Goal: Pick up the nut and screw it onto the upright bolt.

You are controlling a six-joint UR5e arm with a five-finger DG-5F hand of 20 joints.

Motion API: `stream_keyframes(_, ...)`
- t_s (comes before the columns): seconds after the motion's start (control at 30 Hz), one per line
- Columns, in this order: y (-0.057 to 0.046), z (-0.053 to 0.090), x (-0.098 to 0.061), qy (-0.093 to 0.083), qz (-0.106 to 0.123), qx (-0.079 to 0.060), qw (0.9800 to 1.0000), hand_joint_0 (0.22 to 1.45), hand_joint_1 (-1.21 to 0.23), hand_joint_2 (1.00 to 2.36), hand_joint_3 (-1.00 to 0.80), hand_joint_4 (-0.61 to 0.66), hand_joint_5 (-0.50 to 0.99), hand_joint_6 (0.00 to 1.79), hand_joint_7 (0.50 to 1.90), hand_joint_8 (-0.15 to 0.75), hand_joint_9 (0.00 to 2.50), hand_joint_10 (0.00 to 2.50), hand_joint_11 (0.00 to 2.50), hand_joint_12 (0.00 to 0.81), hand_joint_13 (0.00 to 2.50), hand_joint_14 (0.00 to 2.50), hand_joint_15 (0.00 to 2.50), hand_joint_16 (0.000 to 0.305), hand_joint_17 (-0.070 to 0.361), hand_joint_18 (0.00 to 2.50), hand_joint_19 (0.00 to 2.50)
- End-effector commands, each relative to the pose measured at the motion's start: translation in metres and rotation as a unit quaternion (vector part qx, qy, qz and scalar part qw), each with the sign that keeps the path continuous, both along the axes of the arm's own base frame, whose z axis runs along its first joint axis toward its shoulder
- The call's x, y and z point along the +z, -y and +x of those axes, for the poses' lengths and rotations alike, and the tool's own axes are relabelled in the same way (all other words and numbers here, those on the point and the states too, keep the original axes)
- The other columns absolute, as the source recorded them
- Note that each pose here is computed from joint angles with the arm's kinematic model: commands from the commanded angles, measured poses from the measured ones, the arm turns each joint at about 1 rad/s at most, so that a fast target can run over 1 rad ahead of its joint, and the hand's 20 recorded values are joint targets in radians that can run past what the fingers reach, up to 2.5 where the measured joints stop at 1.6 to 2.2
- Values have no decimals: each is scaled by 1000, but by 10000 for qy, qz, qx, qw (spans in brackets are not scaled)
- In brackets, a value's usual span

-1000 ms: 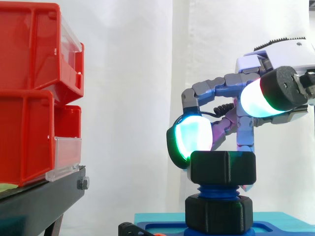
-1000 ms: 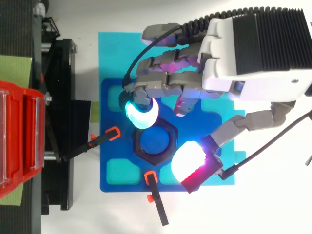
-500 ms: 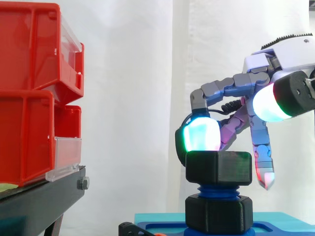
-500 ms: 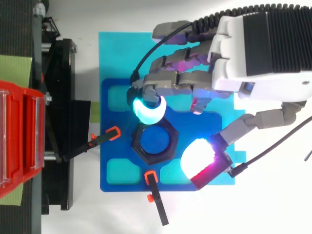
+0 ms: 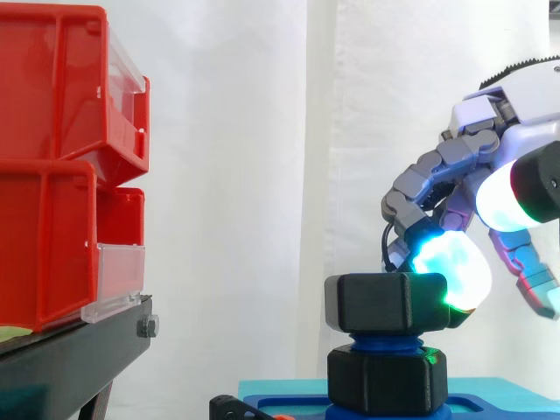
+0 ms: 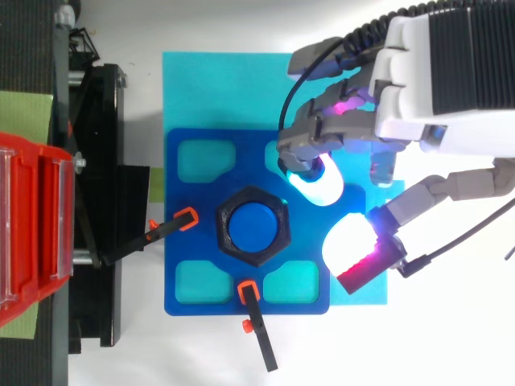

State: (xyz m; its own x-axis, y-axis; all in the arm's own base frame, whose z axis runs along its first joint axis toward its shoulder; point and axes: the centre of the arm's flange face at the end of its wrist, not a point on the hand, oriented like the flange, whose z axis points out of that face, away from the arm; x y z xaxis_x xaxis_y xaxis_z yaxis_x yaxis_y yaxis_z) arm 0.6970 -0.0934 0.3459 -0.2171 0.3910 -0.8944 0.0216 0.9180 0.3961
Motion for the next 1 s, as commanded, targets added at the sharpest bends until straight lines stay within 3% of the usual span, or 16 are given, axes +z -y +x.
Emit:
stream_keyframes(0.0, 1, -2, 6, 13, -32, -42, 10000, 507, -488, 1000, -500, 8, 105, 502, 1364, 121, 1740, 5, 137, 110, 884, 0, 0, 0, -1, 494, 0)
stream_keyframes(0.2, 3, -7, 13, -16, -58, -84, 9999, 509, -489, 1000, -500, 9, 111, 501, 1382, 115, 1843, 8, 193, 95, 992, 0, 0, 1, -3, 610, 0)
stream_keyframes(0.33, 3, -11, 25, 75, -42, -110, 9999, 497, -474, 1000, -500, 38, 105, 501, 1391, 149, 1827, 8, 202, 119, 998, 0, 0, 0, 0, 617, 0)
stream_keyframes(0.53, 3, -9, 38, 245, 96, -213, 9994, 485, -455, 1000, -500, 105, 59, 503, 1280, 191, 1726, 9, 260, 171, 947, 0, 0, 8, 17, 540, 0)
stream_keyframes(0.6, 3, 2, 55, 675, 441, -314, 9963, 484, -453, 1000, -500, 113, 48, 504, 1247, 198, 1724, 9, 264, 172, 947, 0, 0, 8, 19, 542, 0)
stream_keyframes(0.63, 2, 3, 57, 756, 515, -335, 9952, 484, -452, 1000, -500, 124, 42, 504, 1221, 200, 1712, 10, 272, 172, 946, 0, 0, 9, 20, 543, 0)
stream_keyframes(0.67, 4, 13, 64, 1177, 729, -514, 9890, 483, -452, 1000, -500, 142, 32, 505, 1170, 201, 1703, 10, 275, 175, 940, 0, 0, 9, 21, 543, 0)
stream_keyframes(0.7, 5, 16, 66, 1334, 769, -613, 9862, 483, -449, 1000, -500, 144, 25, 505, 1142, 202, 1692, 10, 271, 178, 938, 0, 0, 10, 23, 539, 0)
stream_keyframes(0.77, 6, 20, 70, 1547, 803, -760, 9818, 481, -443, 1000, -500, 175, 3, 505, 1055, 209, 1645, 10, 283, 196, 905, 0, 0, 12, 27, 523, 0)
stream_keyframes(0.8, 6, 28, 63, 1707, 798, -924, 9777, 481, -442, 1000, -500, 178, -3, 505, 1040, 211, 1638, 10, 274, 199, 901, 0, 0, 12, 28, 519, 0)
stream_keyframes(0.87, 5, 32, 65, 1859, 801, -1012, 9740, 477, -436, 1000, -500, 205, -29, 504, 959, 224, 1554, 9, 264, 227, 855, 0, 0, 17, 37, 493, 0)
stream_keyframes(0.93, 1, 35, 62, 1955, 801, -1037, 9719, 473, -431, 1000, -500, 216, -37, 504, 944, 228, 1509, 11, 255, 240, 824, 0, 0, 19, 42, 471, 0)
stream_keyframes(0.97, -4, 42, 48, 1982, 798, -1020, 9716, 473, -431, 1000, -500, 219, -43, 504, 931, 230, 1483, 9, 245, 247, 810, 0, 0, 20, 46, 458, 0)
